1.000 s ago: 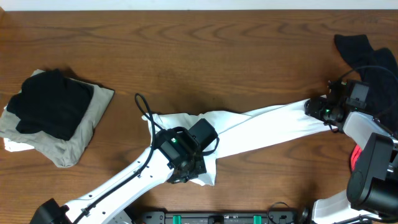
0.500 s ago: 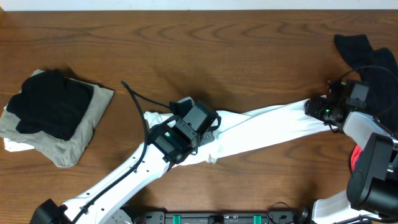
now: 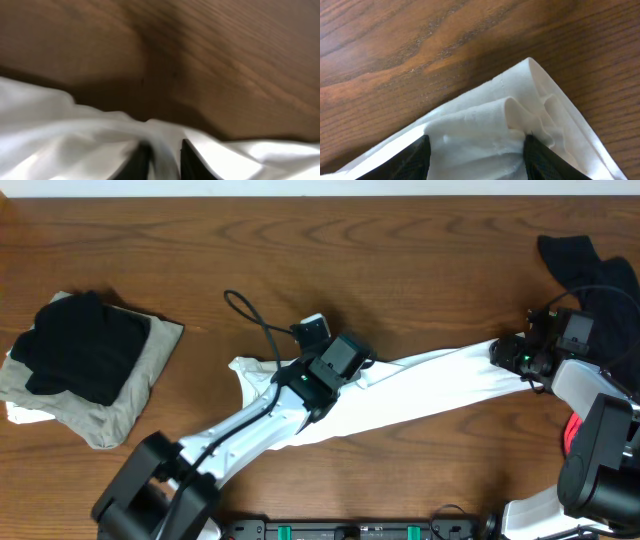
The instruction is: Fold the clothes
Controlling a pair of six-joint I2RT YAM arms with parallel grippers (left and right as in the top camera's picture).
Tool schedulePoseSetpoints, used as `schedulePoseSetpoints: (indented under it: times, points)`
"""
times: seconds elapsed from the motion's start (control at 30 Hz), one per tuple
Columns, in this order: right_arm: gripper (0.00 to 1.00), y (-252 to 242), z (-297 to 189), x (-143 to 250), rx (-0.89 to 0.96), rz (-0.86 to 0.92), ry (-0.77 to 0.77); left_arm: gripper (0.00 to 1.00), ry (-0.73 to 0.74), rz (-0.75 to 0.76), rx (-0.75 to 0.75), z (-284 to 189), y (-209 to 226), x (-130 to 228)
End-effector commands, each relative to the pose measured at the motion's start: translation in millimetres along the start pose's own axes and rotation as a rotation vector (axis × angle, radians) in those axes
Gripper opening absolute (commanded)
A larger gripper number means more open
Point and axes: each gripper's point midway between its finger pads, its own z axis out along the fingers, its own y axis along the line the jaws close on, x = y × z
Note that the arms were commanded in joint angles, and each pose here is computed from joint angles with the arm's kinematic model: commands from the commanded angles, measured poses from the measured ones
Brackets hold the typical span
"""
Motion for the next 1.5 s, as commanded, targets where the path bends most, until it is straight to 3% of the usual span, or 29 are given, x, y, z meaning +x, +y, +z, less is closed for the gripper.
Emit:
schedulePoseSetpoints:
  times: [0.0,0.1,0.17,0.3,0.47,0.7,0.8,0.9,1.2,1.47]
  points:
    - [0.59,-30.1,28.6,99.6,0.108,0.074,0.291,0.33,-0.038,0.001,-0.016,8.1,2.0,-10.5]
    - [0.60,-30.1,28.6,99.6,0.108,0.074,0.291,0.58,-0.050,0.020,-0.020,9.1,5.2,-18.4]
    - [0.60,-30.1,28.6,99.5,0.108,0.074,0.290,0.69,-0.065,0.056,-0.026,8.7,9.5,-29.2]
    - [0.59,-29.2,28.6,99.3,0.103,0.074,0.290,0.71,-0.077,0.085,-0.067,-4.9,29.9,-51.8]
    - [0.61,-2.2,20.7,77.8,-0.036,0.027,0.252,0.71,-0.048,0.075,-0.156,-27.4,65.4,-63.0]
    - [0.66,54.8,-48.2,-7.5,-0.135,-0.092,0.024,0.71,0.004,0.122,-0.229,-18.7,86.2,-53.6]
    - [0.66,108.6,-86.0,-22.1,-0.281,-0.191,-0.040,0.71,0.030,0.131,-0.255,-10.6,91.9,-46.4]
    - [0.68,161.0,-108.8,-8.0,-0.444,-0.322,-0.039,0.71,0.076,0.140,-0.301,-3.9,104.0,-36.5]
    - [0.70,240.6,-104.8,60.8,-0.636,-0.493,0.134,0.71,0.229,0.112,-0.393,-11.0,137.8,-14.4]
    - [0.71,295.5,-102.2,131.7,-0.822,-0.525,0.362,0.71,0.377,0.082,-0.375,-14.1,148.3,21.6]
